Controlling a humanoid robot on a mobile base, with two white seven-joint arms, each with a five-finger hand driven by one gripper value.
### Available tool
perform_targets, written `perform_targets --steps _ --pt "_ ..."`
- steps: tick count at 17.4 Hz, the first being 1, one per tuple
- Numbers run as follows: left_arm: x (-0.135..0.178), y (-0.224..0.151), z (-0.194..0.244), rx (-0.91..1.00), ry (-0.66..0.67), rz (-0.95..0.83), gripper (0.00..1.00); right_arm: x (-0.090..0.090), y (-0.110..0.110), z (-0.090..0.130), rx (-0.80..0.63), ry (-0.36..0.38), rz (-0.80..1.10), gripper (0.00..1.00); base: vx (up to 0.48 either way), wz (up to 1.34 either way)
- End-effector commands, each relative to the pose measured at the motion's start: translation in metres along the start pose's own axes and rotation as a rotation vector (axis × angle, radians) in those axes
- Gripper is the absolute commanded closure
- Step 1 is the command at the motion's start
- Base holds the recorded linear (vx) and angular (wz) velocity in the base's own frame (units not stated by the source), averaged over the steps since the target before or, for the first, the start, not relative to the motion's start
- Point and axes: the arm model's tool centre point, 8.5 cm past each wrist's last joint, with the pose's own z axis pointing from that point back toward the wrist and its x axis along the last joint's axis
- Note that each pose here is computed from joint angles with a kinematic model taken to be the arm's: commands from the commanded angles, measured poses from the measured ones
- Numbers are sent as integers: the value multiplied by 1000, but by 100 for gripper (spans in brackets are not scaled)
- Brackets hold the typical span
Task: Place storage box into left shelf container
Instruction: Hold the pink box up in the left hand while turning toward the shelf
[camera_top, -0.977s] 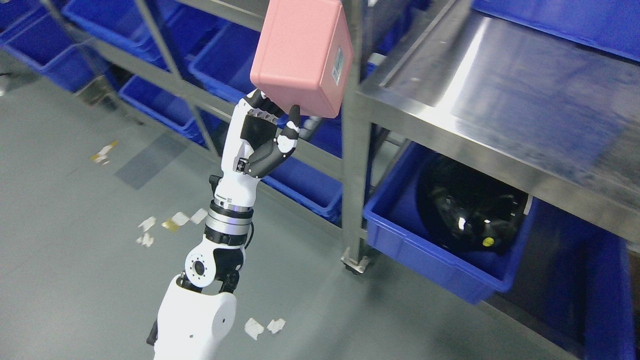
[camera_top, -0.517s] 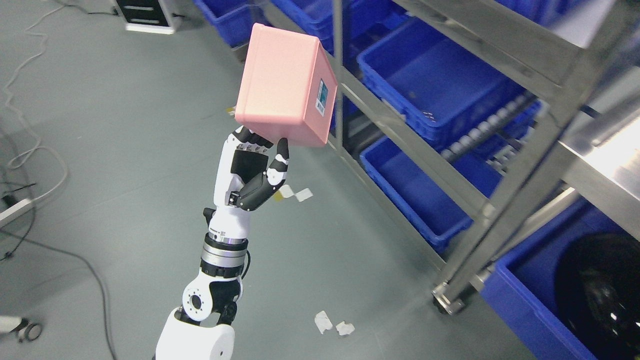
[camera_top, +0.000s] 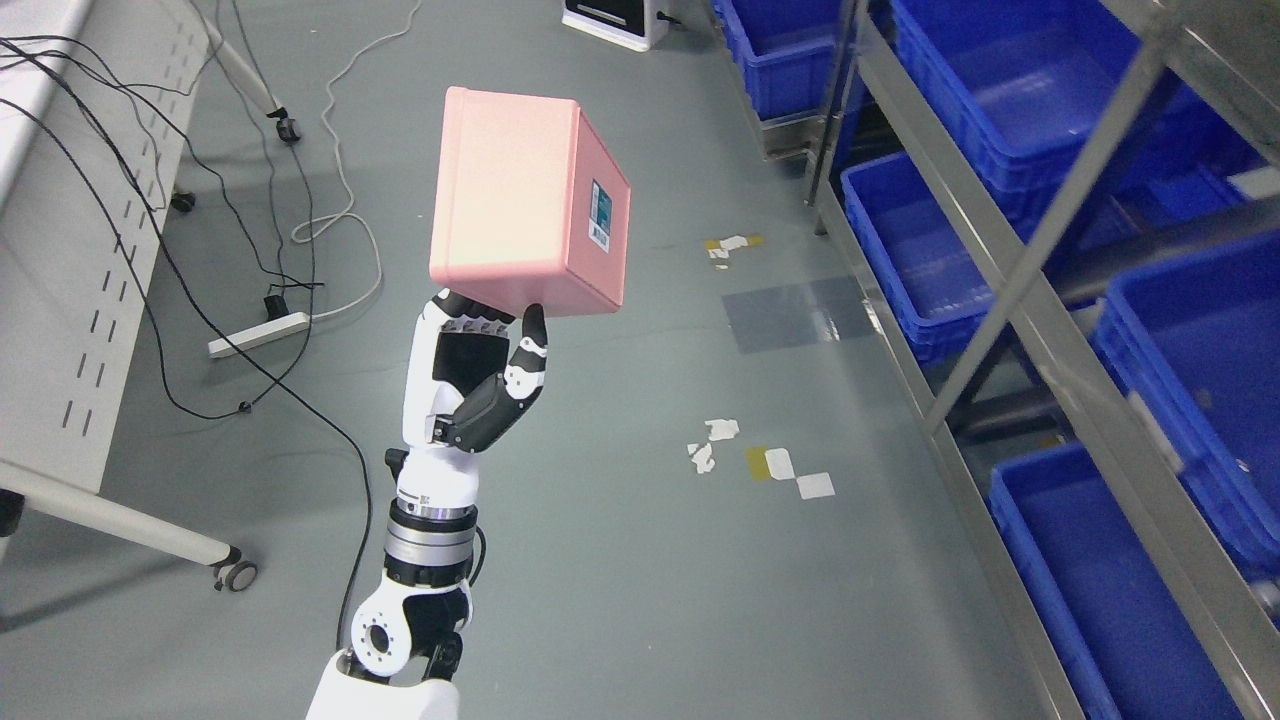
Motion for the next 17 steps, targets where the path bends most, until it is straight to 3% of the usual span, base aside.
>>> perform_targets --steps 1,12,17 --pt "4 7 13 14 11 -18 94 0 -11 -1 -18 -8 -4 0 477 452" --pt "-2 -2 28 -27 41 -3 94 0 -11 -1 -18 -8 -4 0 607 310" --pt "-26 -49 81 -171 181 80 93 0 -11 -1 -18 -8 -4 0 663 -4"
